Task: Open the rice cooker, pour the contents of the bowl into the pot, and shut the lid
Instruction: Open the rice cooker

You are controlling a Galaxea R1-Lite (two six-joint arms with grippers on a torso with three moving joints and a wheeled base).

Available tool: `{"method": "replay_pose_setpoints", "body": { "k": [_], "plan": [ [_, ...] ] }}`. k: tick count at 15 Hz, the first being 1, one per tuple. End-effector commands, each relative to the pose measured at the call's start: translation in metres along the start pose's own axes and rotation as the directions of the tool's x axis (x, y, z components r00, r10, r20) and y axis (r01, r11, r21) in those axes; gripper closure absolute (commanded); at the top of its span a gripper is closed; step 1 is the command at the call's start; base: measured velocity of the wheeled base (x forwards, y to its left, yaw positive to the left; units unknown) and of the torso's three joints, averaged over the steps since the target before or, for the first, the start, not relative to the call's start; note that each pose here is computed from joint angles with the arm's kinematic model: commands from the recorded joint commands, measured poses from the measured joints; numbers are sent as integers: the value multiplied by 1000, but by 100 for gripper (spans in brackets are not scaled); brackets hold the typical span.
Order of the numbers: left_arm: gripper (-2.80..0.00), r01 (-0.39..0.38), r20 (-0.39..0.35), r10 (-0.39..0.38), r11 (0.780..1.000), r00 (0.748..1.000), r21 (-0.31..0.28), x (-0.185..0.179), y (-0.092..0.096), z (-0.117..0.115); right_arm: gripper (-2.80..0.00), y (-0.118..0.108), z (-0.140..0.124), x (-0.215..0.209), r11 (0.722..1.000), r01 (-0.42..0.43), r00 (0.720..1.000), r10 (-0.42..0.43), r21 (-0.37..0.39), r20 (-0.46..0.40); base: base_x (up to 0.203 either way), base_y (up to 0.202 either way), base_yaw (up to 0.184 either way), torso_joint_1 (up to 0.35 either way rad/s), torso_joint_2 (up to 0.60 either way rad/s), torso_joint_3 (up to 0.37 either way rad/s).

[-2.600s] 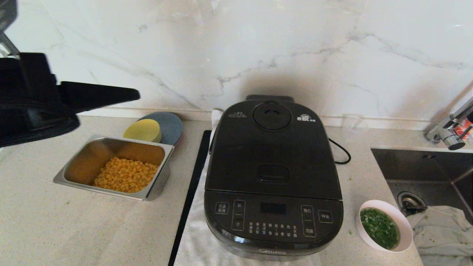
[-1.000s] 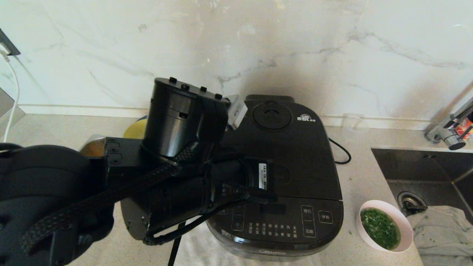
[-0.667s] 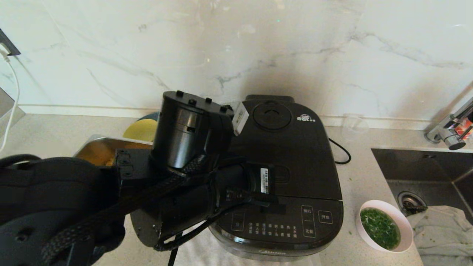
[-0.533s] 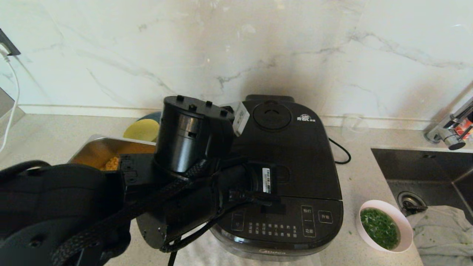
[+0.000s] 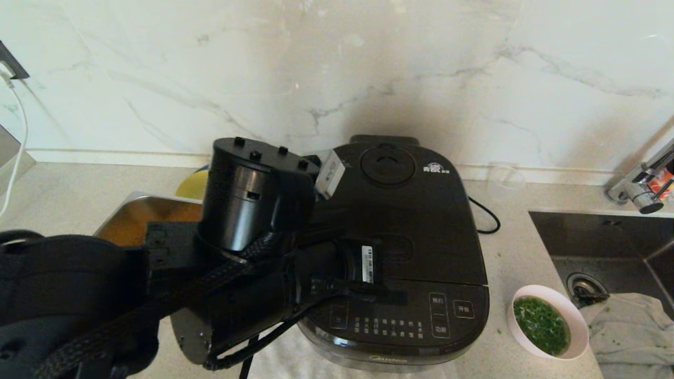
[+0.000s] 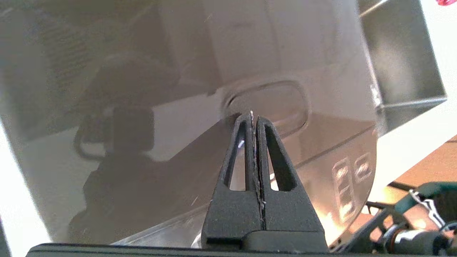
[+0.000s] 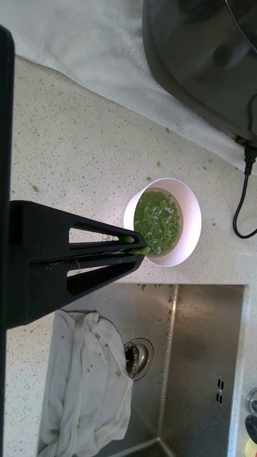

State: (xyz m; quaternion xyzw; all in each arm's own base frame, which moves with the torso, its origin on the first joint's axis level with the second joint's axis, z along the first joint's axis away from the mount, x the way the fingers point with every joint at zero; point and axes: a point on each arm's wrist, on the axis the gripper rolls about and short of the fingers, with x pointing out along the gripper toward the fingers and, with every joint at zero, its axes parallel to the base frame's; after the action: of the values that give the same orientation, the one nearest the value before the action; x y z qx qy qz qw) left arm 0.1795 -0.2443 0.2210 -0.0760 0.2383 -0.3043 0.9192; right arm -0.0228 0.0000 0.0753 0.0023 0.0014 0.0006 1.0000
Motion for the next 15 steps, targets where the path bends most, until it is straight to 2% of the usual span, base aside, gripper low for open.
{"method": "replay_pose_setpoints", "body": {
  "k": [1,8,15],
  "plan": [
    [0,11,20,-11,1000,1000,-7,-11,0,4,0,0,0,0,1000,0,1000,0,0,1,0,0,0,0,0,0],
    [0,36,-25,-36,999,999,-10,-11,-7,-12,0,0,0,0,1000,0,1000,0,0,-2,0,0,0,0,0,0],
    [0,16,-19,-16,1000,1000,-8,3,-10,-13,0,0,0,0,1000,0,1000,0,0,-2,0,0,0,0,0,0]
  ]
}}
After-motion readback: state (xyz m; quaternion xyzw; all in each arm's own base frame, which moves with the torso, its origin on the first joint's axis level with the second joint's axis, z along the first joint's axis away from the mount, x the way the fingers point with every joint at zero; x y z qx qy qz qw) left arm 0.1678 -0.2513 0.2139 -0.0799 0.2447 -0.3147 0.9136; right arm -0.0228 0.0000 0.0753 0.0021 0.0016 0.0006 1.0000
